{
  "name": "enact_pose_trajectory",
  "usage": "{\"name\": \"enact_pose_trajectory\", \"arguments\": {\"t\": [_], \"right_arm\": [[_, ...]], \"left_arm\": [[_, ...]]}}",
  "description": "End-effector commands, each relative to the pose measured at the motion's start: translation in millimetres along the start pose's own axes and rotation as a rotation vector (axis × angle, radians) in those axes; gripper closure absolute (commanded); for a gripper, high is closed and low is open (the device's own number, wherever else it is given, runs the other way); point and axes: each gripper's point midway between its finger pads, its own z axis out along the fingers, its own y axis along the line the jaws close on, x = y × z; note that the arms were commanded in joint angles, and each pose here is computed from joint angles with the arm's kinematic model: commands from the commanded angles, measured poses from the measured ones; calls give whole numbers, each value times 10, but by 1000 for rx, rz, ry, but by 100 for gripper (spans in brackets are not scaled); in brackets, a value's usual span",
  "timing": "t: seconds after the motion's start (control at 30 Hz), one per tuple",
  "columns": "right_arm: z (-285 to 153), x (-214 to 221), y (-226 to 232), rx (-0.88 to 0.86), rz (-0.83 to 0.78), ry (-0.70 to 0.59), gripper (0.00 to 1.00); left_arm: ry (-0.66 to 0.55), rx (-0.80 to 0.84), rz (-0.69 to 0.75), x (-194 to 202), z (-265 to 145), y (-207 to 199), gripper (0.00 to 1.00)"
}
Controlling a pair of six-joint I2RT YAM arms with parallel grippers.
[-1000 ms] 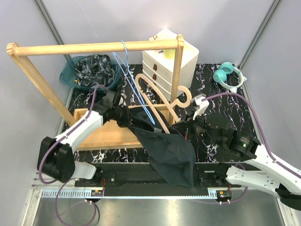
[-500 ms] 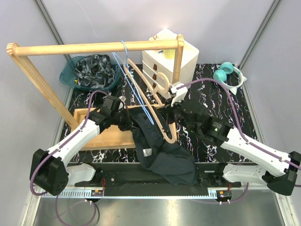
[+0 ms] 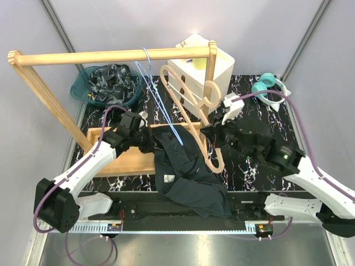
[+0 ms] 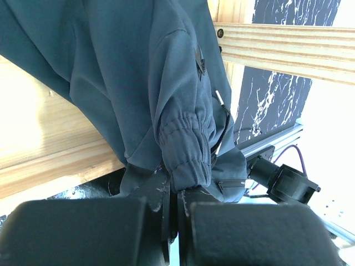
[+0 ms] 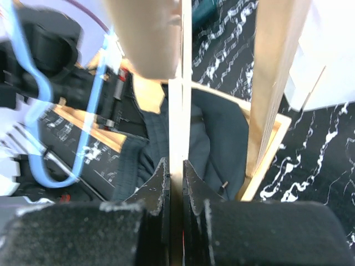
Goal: Remove the shorts from the hanger
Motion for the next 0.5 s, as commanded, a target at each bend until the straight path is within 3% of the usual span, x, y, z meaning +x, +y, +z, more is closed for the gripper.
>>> {"name": "enact_pose_trajectory", "arguments": {"t": [0.0,0.2,0.47], "right_arm": [[-372,-438,60,-26,16,-55,100],[-522,-894,177,-57,-1,-125,100],[-202,-1349,384,-19,6,-124,100]], "left_arm": [[-74,49,44,-204,-120,-221,100],[-70,64,34,-180,-151,-244,100],[-91,89,15,-124,-282,-266,100]]}}
